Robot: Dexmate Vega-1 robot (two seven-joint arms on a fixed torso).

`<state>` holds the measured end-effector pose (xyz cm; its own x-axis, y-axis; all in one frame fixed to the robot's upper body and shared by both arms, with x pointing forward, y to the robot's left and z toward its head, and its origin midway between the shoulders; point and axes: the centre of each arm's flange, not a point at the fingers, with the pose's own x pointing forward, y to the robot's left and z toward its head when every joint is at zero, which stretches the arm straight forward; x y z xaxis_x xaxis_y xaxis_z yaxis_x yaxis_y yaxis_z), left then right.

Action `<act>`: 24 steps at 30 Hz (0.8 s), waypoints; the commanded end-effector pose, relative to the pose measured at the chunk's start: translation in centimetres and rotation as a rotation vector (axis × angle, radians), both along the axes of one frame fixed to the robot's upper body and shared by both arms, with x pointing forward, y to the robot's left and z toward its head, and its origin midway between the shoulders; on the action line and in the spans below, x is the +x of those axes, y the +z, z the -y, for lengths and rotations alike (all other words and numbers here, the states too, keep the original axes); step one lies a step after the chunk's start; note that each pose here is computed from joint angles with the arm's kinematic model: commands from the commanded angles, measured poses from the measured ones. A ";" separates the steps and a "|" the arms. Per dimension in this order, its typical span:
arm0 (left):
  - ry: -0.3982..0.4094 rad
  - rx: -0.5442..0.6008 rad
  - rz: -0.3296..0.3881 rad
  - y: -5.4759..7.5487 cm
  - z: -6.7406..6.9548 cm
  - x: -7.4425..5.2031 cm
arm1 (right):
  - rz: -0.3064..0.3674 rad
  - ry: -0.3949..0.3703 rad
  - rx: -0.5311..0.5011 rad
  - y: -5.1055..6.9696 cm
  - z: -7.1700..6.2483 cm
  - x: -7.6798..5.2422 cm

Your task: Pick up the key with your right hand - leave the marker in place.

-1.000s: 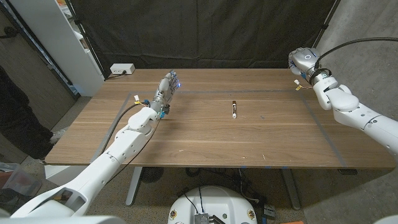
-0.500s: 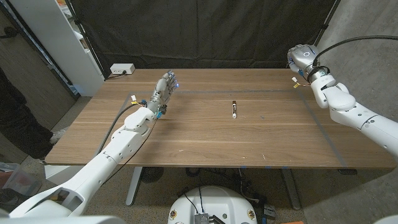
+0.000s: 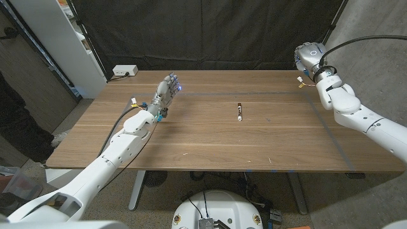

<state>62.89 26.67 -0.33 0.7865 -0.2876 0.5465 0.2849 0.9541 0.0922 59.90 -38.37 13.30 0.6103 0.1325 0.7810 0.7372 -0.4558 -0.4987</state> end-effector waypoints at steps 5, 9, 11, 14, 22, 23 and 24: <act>-0.017 0.038 0.026 0.7 -0.2 0.2 | -0.002 -0.051 0.006 0.1 0.1 -0.7; -0.028 0.051 0.023 0.9 0.0 0.4 | 0.003 -0.066 0.012 0.0 0.4 -0.9; -0.030 0.056 0.022 0.9 0.1 0.5 | 0.003 -0.071 0.014 0.0 0.5 -0.9; -0.032 0.064 0.015 0.9 0.2 0.6 | 0.001 -0.077 0.015 -0.2 0.6 -0.7; -0.005 0.063 0.001 0.6 0.7 0.8 | 0.000 -0.065 0.010 -0.4 1.3 0.1; -0.002 0.061 -0.002 0.4 1.0 0.8 | -0.006 -0.065 0.008 -0.5 1.6 0.3; -0.001 0.059 -0.005 0.3 1.3 0.9 | -0.008 -0.066 0.002 -0.5 1.8 0.5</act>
<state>63.37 26.41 0.46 0.7712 -0.3359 0.5407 0.3034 0.9407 0.1517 59.40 -39.16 13.05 0.6170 0.0800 0.7829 0.7050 -0.4982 -0.5047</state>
